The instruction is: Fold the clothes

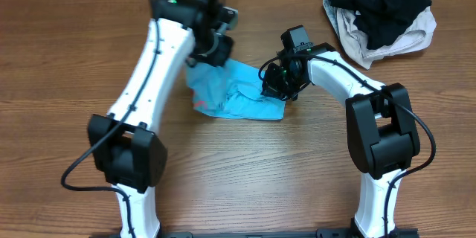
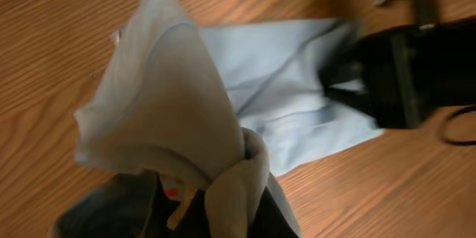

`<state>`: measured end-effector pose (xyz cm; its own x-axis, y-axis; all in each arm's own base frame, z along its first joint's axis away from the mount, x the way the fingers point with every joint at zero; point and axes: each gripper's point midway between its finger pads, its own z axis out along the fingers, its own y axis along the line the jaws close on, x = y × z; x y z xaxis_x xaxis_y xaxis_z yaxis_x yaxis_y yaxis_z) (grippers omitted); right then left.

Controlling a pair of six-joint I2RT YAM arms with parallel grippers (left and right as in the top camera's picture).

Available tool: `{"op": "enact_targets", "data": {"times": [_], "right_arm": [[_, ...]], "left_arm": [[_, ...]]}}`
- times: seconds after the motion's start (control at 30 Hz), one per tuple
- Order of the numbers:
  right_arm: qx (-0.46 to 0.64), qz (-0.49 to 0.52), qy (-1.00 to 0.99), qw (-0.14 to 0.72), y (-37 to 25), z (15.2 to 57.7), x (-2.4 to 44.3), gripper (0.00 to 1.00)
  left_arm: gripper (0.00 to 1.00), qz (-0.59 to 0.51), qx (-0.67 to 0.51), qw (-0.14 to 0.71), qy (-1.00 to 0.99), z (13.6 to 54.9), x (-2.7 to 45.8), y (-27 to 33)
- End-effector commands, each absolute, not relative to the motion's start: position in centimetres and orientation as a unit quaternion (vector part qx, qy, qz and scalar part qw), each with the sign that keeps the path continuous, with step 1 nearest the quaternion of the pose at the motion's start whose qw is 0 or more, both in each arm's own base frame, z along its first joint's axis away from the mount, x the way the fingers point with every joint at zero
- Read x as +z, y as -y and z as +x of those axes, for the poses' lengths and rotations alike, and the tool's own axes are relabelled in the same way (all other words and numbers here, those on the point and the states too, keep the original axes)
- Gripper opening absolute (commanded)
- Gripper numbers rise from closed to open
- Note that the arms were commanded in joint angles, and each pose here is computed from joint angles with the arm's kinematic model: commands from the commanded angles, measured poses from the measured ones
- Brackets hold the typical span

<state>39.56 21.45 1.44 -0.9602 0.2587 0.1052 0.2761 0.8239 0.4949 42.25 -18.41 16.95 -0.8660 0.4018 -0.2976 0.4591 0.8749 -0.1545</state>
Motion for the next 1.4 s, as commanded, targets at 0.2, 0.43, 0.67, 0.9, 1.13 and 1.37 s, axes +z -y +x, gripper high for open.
{"op": "enact_targets", "data": {"times": [0.2, 0.43, 0.67, 0.9, 1.13, 1.37], "right_arm": [[-0.303, -0.178, 0.932, -0.083, -15.6, 44.8, 11.0, 0.04], [-0.32, -0.228, 0.894, -0.216, -6.3, 45.4, 22.7, 0.04], [-0.299, -0.247, 0.898, -0.208, -3.1, 44.1, 22.4, 0.09], [-0.267, -0.231, 0.912, -0.206, -2.4, 43.5, 21.6, 0.23], [-0.253, -0.13, 0.938, -0.199, -5.1, 42.5, 20.8, 0.38], [-0.207, 0.05, 0.958, -0.191, -16.0, 41.4, 18.4, 0.49]], "left_arm": [[0.04, 0.231, -0.147, 0.137, -0.952, 41.7, 16.7, 23.2], [0.04, 0.269, -0.22, 0.152, -0.925, 41.6, 16.6, 28.3], [1.0, 0.295, -0.229, 0.161, -0.914, 40.3, 17.0, 31.6], [1.0, 0.172, -0.231, 0.187, -0.939, 44.4, 20.1, 26.7], [1.0, 0.048, -0.22, 0.245, -0.943, 49.4, 25.5, 14.5], [1.0, -0.039, -0.188, 0.243, -0.951, 50.4, 24.6, 5.1]]}}
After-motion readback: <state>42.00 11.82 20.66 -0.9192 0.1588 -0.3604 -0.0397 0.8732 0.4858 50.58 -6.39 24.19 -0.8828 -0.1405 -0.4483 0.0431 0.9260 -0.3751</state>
